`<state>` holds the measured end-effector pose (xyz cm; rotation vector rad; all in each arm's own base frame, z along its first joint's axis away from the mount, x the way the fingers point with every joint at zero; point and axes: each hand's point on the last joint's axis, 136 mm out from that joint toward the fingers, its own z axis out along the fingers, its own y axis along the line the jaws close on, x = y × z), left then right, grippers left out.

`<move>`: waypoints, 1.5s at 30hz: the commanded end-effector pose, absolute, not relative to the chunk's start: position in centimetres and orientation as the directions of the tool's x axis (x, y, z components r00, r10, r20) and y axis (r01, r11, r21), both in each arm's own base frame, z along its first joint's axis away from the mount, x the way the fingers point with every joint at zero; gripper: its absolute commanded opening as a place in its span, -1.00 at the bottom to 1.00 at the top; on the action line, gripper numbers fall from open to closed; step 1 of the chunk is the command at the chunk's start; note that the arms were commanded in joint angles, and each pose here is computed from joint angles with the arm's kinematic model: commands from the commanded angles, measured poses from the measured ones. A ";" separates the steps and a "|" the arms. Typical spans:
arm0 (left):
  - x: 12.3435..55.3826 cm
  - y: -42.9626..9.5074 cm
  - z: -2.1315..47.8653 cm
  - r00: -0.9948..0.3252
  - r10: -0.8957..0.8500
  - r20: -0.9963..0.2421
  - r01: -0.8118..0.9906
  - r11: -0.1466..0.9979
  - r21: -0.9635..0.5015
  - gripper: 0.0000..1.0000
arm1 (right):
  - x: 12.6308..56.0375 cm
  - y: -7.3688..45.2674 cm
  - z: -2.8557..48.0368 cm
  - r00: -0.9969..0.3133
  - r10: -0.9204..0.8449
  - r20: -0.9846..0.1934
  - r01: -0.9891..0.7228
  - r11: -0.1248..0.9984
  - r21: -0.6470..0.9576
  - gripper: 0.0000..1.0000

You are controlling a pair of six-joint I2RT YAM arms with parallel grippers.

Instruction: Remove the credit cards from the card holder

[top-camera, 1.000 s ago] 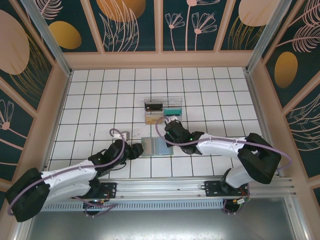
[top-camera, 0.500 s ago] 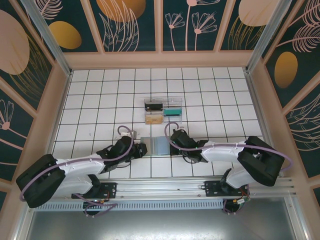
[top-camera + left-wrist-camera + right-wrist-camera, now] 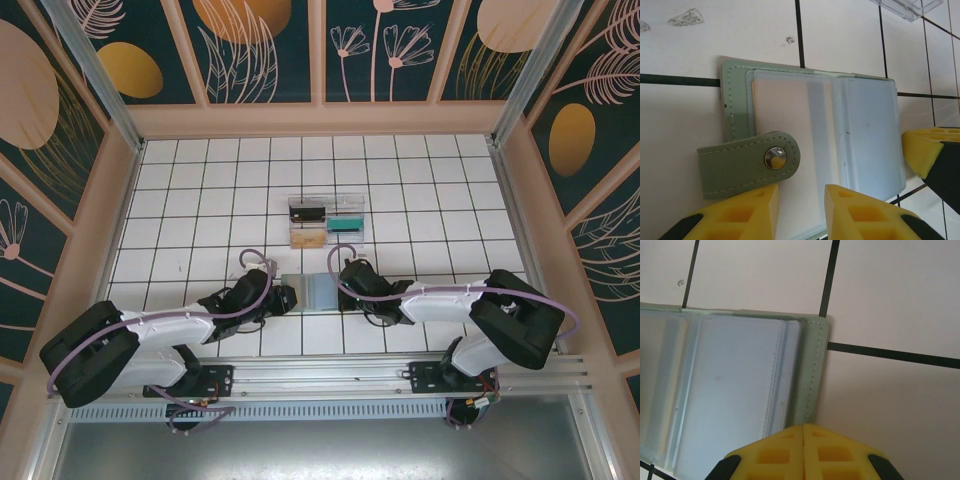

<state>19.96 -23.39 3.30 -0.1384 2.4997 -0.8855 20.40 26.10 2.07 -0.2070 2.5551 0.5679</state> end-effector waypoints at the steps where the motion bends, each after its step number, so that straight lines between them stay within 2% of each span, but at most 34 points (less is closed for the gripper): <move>1: 20.4 -23.3 3.3 -0.871 -0.252 -0.421 0.060 0.797 -0.601 -0.39 | 20.5 26.9 2.4 -0.864 -0.017 -0.503 -0.243 0.889 0.388 -0.84; 7: 20.3 -23.4 2.5 -0.882 -0.233 -0.410 0.060 0.808 -0.587 -0.40 | 20.5 27.1 2.3 -0.867 -0.022 -0.498 -0.246 0.888 0.389 -0.84; 12: 20.4 -22.5 1.7 -0.880 -0.236 -0.412 0.026 0.843 -0.538 -0.50 | 20.4 27.2 2.3 -0.867 -0.021 -0.497 -0.246 0.886 0.392 -0.84; 27: 19.9 -24.7 2.5 -0.899 -0.217 -0.380 0.078 0.774 -0.628 -0.39 | 20.2 27.2 1.7 -0.875 -0.023 -0.484 -0.240 0.888 0.392 -0.85; 45: 20.1 -28.3 4.5 -0.906 -0.175 -0.385 0.160 0.700 -0.696 -0.37 | 20.1 27.4 1.5 -0.879 -0.024 -0.476 -0.240 0.885 0.399 -0.85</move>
